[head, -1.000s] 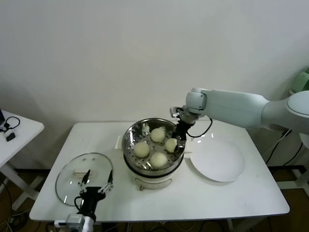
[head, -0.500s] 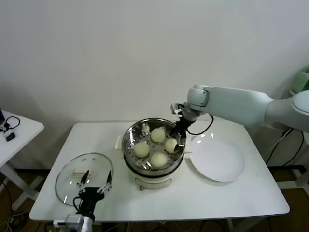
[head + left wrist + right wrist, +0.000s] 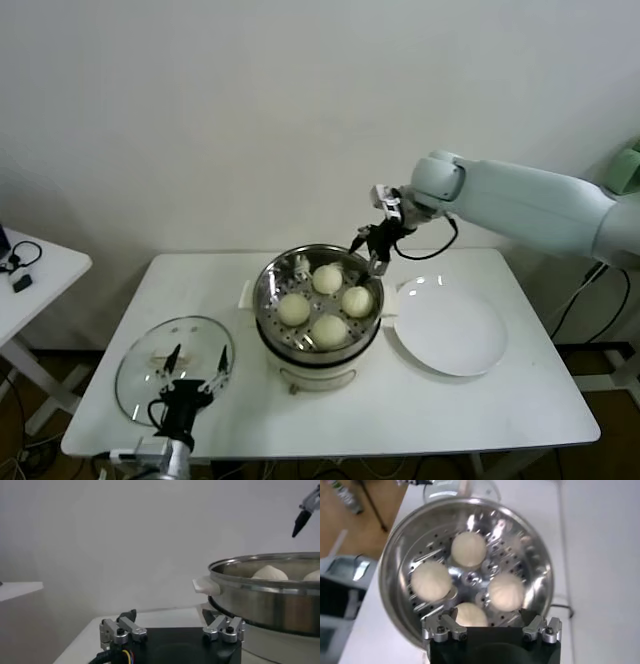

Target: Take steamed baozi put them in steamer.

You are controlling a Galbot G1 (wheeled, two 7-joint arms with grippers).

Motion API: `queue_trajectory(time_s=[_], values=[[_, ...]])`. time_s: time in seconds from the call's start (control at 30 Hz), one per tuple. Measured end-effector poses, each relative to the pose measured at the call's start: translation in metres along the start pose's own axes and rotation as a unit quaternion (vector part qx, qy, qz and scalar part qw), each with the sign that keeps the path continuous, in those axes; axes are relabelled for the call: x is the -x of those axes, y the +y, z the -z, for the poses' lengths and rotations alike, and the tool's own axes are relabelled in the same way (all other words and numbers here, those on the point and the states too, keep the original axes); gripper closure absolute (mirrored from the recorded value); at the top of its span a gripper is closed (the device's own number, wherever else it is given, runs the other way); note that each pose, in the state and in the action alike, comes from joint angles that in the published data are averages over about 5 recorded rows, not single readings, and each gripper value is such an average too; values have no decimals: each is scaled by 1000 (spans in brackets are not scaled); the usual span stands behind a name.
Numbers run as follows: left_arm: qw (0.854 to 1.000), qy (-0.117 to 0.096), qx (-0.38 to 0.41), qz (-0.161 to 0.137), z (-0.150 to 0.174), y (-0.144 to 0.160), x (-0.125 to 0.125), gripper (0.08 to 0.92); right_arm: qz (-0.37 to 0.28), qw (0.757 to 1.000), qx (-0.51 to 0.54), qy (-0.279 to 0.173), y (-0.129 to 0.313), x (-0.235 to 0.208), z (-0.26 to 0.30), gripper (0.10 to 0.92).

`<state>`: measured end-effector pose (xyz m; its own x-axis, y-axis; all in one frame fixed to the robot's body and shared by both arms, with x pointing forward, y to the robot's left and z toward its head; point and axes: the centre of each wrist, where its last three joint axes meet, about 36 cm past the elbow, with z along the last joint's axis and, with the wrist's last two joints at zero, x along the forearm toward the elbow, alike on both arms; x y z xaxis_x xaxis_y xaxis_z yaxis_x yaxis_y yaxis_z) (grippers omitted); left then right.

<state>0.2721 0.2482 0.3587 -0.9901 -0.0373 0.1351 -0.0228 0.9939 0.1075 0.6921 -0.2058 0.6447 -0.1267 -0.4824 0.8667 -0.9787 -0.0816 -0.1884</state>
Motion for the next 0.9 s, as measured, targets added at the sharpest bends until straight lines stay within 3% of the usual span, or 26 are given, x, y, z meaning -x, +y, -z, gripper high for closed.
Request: queue_trajectory(time_s=[0.43,0.67,0.9], values=[[999,-33,17,-2,-2,7,-2,177,-148,982,50,-104,56,-10,-81,200],[998,-53,15,-8,-2,10,-3,177,-243,952,97,-159,107,-1,-132,200],[998,-61,9,-14,-1,14,0,177,-321,907,149,-228,162,26,-160,200]])
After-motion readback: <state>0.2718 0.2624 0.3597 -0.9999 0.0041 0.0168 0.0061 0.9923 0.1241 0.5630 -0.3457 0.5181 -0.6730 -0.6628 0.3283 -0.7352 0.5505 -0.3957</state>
